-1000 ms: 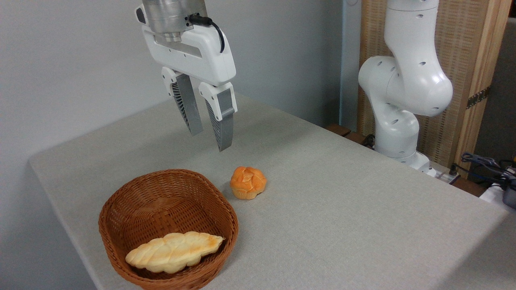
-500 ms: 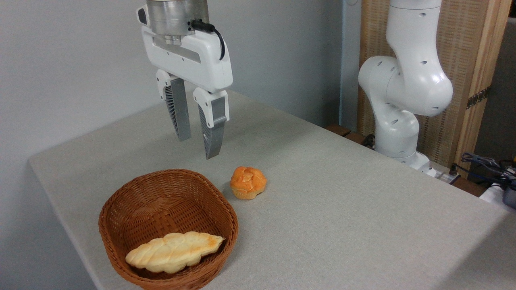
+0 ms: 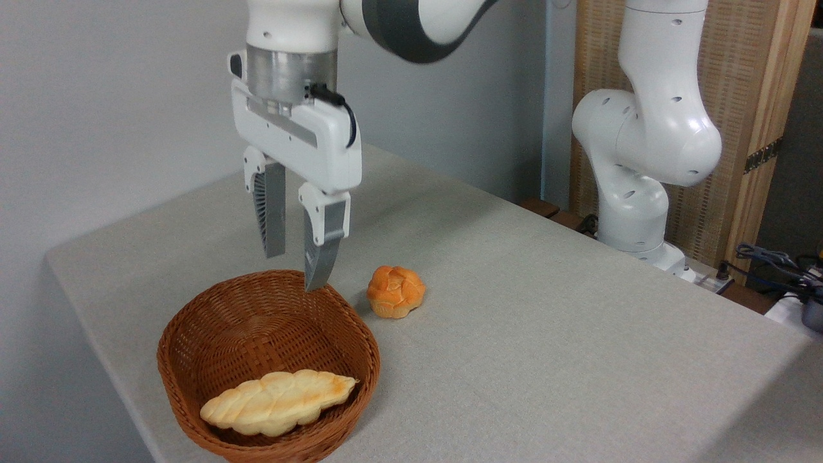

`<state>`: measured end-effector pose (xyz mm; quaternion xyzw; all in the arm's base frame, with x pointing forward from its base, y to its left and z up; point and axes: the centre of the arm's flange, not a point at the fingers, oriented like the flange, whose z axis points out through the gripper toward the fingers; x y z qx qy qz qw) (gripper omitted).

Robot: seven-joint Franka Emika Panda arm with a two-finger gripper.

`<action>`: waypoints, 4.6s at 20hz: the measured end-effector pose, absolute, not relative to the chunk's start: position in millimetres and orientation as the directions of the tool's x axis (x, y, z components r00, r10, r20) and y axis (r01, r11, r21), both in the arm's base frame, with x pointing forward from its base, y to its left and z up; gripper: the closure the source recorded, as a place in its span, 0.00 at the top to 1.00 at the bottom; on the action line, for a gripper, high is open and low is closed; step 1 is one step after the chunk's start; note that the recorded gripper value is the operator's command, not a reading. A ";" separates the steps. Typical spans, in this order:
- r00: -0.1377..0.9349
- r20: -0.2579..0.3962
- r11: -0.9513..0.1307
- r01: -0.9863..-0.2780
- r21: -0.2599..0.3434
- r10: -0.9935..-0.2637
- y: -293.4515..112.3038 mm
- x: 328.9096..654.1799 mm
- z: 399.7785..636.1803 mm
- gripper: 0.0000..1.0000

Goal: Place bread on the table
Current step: 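Lower the open gripper into the basket over the braided bread loaf, then close the gripper fingers around the middle of the braided loaf, then lift the braided loaf out of the basket and carry it past the orange bun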

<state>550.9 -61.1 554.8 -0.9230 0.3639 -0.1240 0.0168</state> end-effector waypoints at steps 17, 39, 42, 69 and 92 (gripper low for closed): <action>0.668 0.297 -0.726 -0.666 -0.170 -0.683 -86.5 579.0 467.6 1.00; 0.335 -0.033 -0.304 -0.889 -0.342 -0.942 -54.4 600.5 400.6 0.60; 0.334 -0.033 -0.304 -0.889 -0.342 -0.942 -54.4 600.6 400.6 0.58; 0.427 0.039 -0.421 -0.867 -0.265 -0.904 -46.8 586.5 438.4 0.28; 0.588 0.017 -0.582 -0.804 0.119 -0.809 53.2 411.2 515.5 1.00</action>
